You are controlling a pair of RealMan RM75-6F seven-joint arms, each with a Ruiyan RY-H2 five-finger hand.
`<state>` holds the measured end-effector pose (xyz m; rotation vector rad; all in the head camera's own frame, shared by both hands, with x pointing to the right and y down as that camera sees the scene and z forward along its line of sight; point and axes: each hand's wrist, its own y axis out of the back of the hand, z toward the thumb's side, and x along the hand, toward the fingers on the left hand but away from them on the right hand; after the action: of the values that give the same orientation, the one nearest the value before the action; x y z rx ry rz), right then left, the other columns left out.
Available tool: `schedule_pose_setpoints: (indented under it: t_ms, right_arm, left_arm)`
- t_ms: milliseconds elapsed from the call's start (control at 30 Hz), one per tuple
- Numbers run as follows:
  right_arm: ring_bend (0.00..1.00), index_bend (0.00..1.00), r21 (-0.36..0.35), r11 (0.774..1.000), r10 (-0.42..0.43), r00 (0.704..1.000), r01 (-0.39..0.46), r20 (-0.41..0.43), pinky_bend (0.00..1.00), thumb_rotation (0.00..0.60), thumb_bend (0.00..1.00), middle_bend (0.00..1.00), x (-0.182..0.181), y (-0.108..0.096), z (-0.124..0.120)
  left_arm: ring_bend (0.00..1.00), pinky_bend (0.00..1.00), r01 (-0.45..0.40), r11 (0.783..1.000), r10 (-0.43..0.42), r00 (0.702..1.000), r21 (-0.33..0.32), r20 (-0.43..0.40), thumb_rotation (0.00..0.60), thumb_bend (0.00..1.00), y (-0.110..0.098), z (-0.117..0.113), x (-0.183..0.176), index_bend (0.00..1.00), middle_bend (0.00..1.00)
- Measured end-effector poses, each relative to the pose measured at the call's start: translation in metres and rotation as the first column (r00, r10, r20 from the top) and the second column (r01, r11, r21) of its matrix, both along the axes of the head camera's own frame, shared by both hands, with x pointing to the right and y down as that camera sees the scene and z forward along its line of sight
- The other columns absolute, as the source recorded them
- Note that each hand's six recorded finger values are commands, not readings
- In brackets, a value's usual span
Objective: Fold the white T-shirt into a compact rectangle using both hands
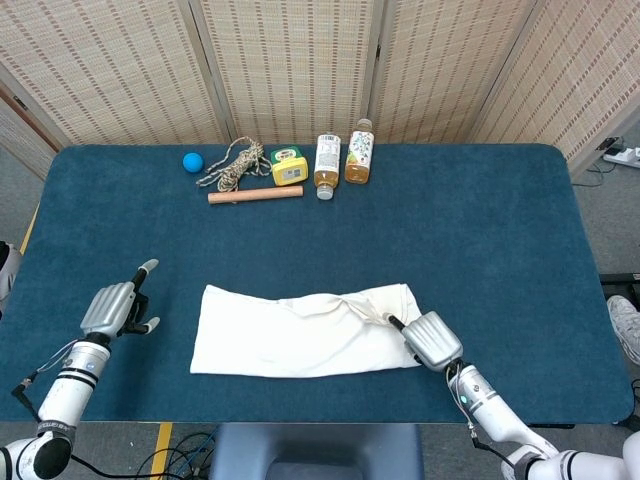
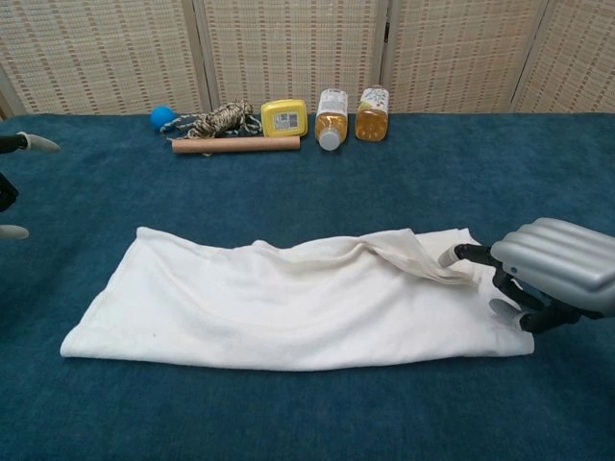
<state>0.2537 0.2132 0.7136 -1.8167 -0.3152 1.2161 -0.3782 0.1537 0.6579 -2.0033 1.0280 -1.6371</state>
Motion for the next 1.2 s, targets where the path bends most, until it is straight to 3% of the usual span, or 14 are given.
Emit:
schedule_pose_setpoints:
  t_ms: [233,433,633,1000,1067,1200]
  right_arm:
    - [0.92,0.15,0.078,0.996,0.035,0.997,-0.041,0.073,1.00,0.600,0.53,0.82,0.004,-0.021,-0.037]
    - [0.92,0.15,0.213,0.972,0.074,0.991,-0.097,0.116,1.00,0.600,0.53,0.82,0.018,-0.058,-0.087]
    - [0.92,0.15,0.291,0.944,0.128,0.986,-0.154,0.107,1.00,0.600,0.53,0.82,0.038,-0.077,-0.119]
    - [0.92,0.15,0.275,0.936,0.206,0.976,-0.219,0.076,1.00,0.600,0.53,0.82,0.067,-0.056,-0.123]
    - [0.92,0.15,0.275,0.935,0.213,0.974,-0.224,0.072,1.00,0.600,0.53,0.82,0.070,-0.053,-0.124]
    - [0.92,0.15,0.276,0.932,0.223,0.972,-0.234,0.071,1.00,0.600,0.53,0.82,0.074,-0.050,-0.127]
  left_arm:
    - [0.74,0.93,-0.049,0.998,0.049,0.999,0.038,0.001,0.600,0.31,-0.003,-0.003,0.002,0.02,0.83]
    - [0.72,0.87,-0.207,0.972,0.208,0.978,0.110,0.004,0.600,0.30,-0.003,-0.004,0.012,0.16,0.81]
    - [0.71,0.87,-0.421,0.881,0.418,0.906,0.216,0.062,0.600,0.17,-0.003,0.004,0.015,0.32,0.81]
    - [0.71,0.87,-0.659,0.659,0.643,0.743,0.362,0.184,0.600,0.13,0.009,0.030,0.018,0.39,0.81]
    - [0.71,0.87,-0.682,0.628,0.669,0.719,0.375,0.188,0.600,0.13,0.015,0.037,0.023,0.40,0.81]
    - [0.71,0.87,-0.705,0.591,0.703,0.689,0.392,0.177,0.600,0.13,0.026,0.049,0.036,0.40,0.81]
